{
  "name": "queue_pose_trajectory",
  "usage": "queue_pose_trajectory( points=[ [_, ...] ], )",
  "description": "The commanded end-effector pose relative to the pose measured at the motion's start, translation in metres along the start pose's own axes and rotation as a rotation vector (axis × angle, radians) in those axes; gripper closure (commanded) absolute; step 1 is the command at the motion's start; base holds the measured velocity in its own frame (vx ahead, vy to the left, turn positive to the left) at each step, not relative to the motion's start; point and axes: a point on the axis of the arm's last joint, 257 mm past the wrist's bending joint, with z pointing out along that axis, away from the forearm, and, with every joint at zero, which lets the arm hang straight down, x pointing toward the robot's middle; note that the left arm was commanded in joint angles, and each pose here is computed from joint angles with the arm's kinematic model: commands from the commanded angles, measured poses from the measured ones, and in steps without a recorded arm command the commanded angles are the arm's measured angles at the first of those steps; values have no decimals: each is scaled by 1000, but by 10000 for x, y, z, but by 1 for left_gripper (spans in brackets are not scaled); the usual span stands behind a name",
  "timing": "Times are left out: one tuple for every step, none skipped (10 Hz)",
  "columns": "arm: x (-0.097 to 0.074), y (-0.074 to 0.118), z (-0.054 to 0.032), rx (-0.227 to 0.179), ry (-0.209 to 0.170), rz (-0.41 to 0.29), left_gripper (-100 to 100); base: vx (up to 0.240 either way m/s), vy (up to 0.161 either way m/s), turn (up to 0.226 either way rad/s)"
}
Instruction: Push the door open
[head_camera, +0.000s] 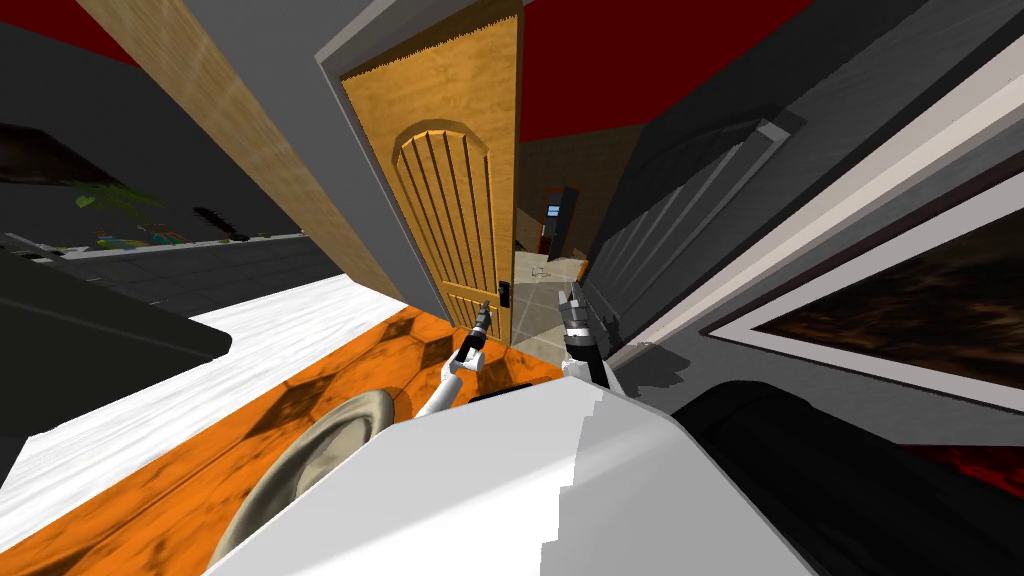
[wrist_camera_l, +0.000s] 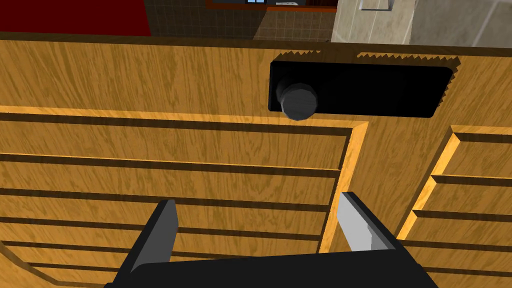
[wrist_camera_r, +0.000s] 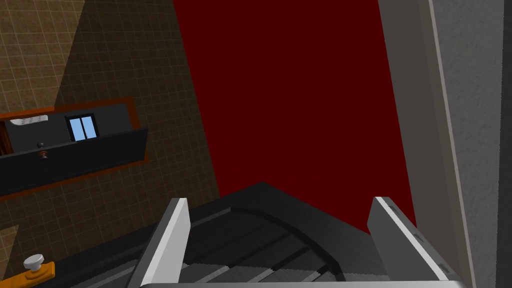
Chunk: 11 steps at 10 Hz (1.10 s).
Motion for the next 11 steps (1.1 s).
queue_pose_trajectory(
  points=[
    [72,71,30,-18,15,3,-100,61,100,-87],
    [117,114,48,-28,25,5,-100,51,95,-82],
    [162,156,64,-38,34,7,-100,50,89,-85],
    [206,197,79,-48,42,9,-100,59,94,-67],
    [282,262,103,-64,57,13,-100,63,109,-115],
    [319,294,114,-72,64,15,-100,65,119,-78],
    [356,325,124,-80,71,17,-100,68,115,-62],
    [386,349,132,-86,77,19,-100,51,88,-56],
    [442,390,146,-96,87,21,-100,48,70,-76],
    [508,438,161,-108,99,25,-100,66,99,-108],
    [537,457,168,-114,104,26,-100,56,107,-68]
  ],
)
